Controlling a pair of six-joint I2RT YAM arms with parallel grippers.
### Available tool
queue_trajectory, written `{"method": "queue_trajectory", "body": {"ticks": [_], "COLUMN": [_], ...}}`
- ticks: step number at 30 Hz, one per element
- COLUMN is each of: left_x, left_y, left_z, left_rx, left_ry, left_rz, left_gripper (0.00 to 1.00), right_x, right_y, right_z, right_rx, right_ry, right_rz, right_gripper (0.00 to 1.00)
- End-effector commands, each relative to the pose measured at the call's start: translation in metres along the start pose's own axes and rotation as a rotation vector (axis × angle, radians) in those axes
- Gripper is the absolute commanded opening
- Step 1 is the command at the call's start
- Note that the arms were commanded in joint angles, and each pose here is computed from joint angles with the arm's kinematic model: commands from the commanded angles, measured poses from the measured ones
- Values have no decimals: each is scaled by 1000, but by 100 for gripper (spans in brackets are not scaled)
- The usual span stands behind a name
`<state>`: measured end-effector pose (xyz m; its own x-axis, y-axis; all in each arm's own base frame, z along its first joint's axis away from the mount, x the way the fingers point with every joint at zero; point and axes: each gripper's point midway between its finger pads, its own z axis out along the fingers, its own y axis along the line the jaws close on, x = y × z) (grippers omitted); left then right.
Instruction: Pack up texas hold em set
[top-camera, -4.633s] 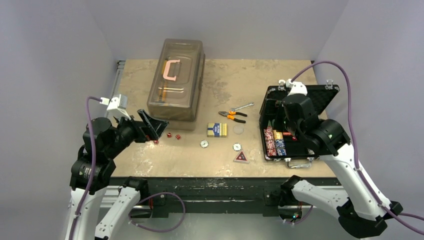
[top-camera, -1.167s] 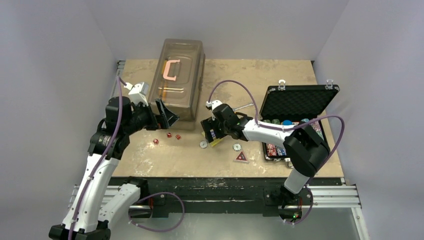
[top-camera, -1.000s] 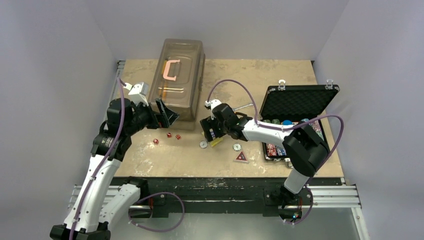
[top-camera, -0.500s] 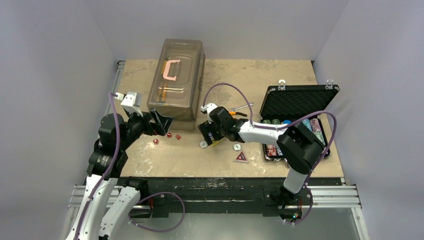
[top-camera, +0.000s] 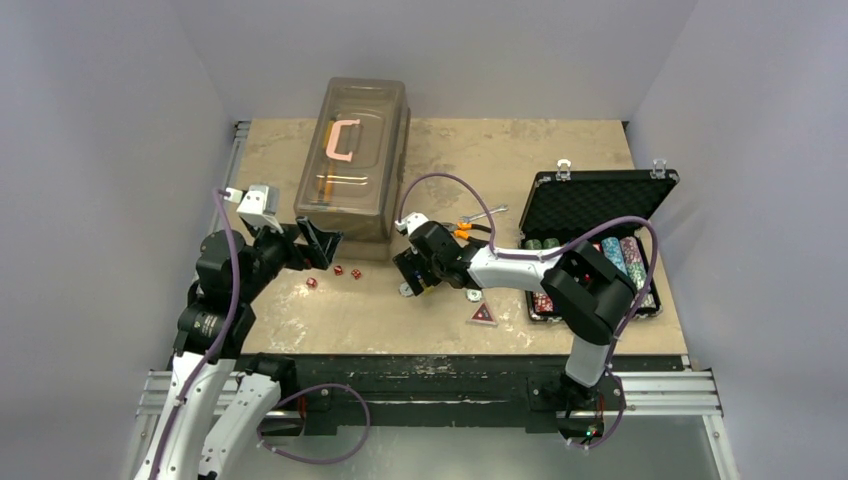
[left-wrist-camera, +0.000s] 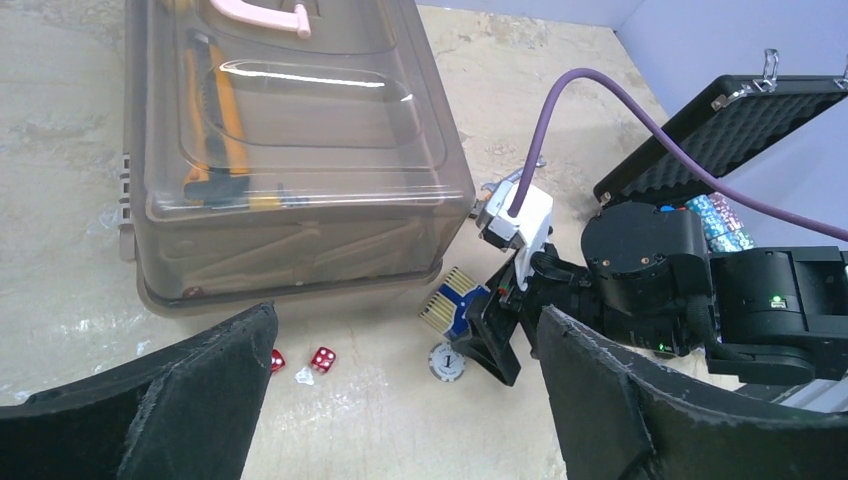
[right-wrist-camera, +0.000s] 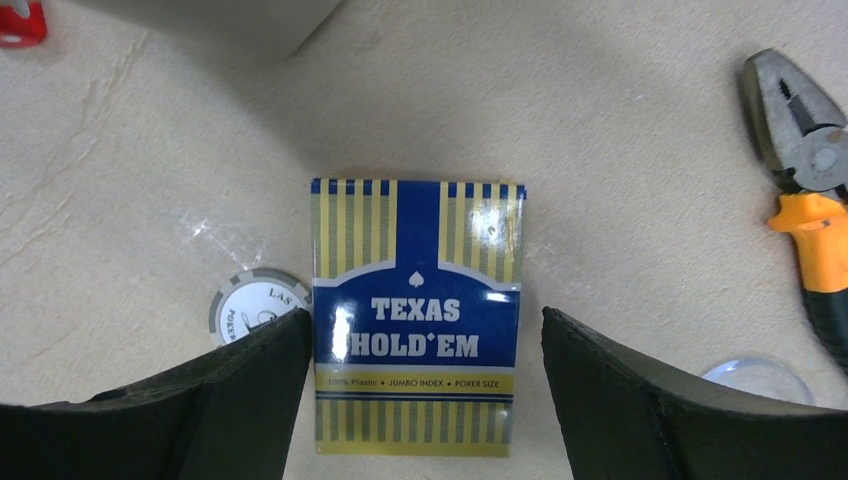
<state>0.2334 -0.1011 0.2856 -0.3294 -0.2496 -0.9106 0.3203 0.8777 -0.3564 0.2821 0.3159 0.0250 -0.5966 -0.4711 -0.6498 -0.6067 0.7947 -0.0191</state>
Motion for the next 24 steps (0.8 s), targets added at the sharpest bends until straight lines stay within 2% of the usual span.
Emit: {"method": "queue_trajectory", "body": {"ticks": [1, 6, 11, 19, 24], "left_x": [-11, -10, -9, -8, -7], "left_y": [2, 3, 3, 3, 4], "left_z": [2, 3, 4, 4, 5], "left_rx": [-5, -7, -8, -9, -11], "left_ry": [-42, -36, -31, -27, -25], "left_rz": [33, 30, 29, 30, 29], "left_gripper": [97, 97, 97, 97, 97], "right_x": [-25, -29, -29, -20, -21], "right_y": [-2, -5, -5, -5, -6], "right_z": [1, 2, 4, 6, 6], "right_rx": [59, 87, 89, 91, 109], "right_ry": [-63, -72, -64, -47, -52], "right_rz": [-9, 3, 2, -10, 6], "right_gripper": [81, 81, 72, 73, 71]}}
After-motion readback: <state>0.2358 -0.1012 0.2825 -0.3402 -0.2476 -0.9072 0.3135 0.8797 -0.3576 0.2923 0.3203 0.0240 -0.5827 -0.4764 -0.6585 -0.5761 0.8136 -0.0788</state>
